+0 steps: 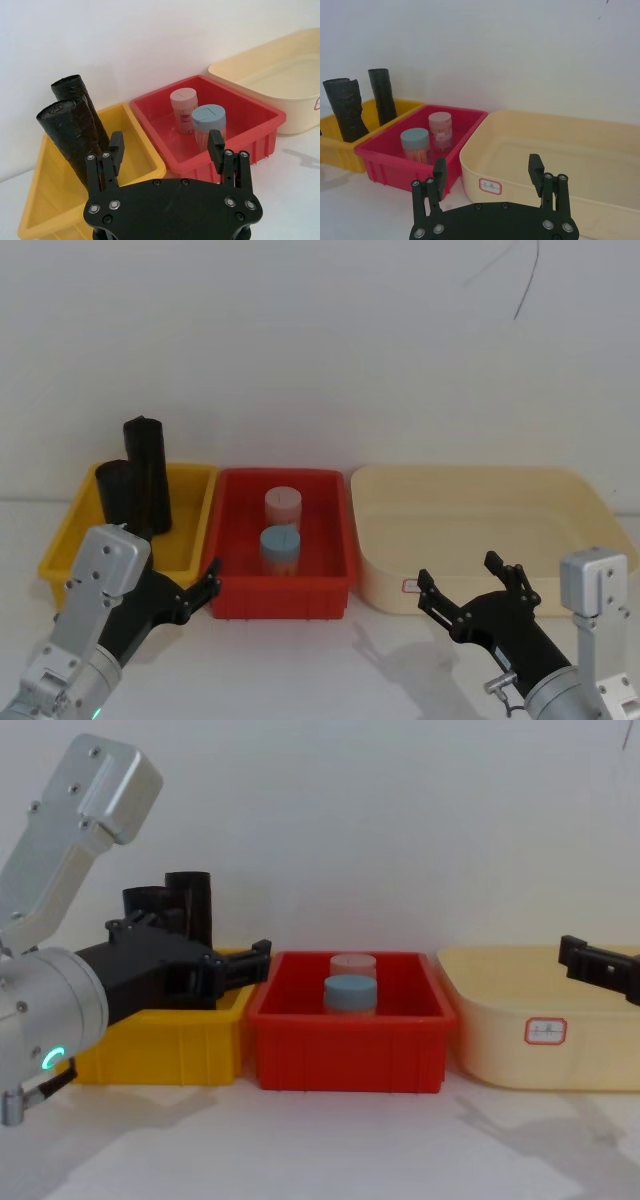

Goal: Pick up the garbage bag with the one hand and transfer it to the other hand.

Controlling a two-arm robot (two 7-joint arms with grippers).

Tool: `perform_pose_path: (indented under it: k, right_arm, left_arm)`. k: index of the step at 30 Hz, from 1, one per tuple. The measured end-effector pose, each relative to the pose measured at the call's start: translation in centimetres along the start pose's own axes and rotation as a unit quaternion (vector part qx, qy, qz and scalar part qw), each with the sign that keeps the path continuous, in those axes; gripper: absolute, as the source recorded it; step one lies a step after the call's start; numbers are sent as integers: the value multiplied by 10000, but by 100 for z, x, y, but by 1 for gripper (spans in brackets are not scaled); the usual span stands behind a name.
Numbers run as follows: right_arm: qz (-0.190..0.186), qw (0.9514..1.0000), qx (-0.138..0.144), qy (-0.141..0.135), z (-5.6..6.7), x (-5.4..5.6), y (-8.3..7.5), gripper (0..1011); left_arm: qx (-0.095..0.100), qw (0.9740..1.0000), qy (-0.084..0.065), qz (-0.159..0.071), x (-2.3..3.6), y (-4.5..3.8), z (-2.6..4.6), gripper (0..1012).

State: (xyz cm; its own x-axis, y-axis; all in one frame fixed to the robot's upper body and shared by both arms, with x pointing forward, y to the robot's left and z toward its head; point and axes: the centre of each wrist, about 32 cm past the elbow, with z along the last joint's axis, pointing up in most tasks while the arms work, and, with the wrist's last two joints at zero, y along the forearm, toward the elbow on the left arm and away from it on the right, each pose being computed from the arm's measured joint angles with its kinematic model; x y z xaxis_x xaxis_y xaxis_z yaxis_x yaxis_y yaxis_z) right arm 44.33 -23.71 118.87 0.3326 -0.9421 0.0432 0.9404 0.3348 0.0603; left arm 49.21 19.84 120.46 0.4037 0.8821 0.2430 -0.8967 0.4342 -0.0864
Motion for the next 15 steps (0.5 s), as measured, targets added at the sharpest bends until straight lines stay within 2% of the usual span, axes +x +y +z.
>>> perform_pose_path:
  k: [4, 7, 13, 15]
  right_arm:
    - [0, 10000, 0, 0, 0, 0, 0, 1001]
    - [0, 10000, 0, 0, 0, 0, 0, 1001]
    - [0, 10000, 0, 0, 0, 0, 0, 1001]
    - [0, 10000, 1, 0, 0, 0, 0, 1001]
  left_arm:
    - [-14, 10000, -24, 18, 10, -2, -1, 1000]
    - [-50, 9999, -71, 93, 41, -1, -11, 1000]
    - [-64, 9996, -138, 251, 118, 24, -39, 1000]
    - [-46, 9993, -163, 339, 161, 46, -63, 1000]
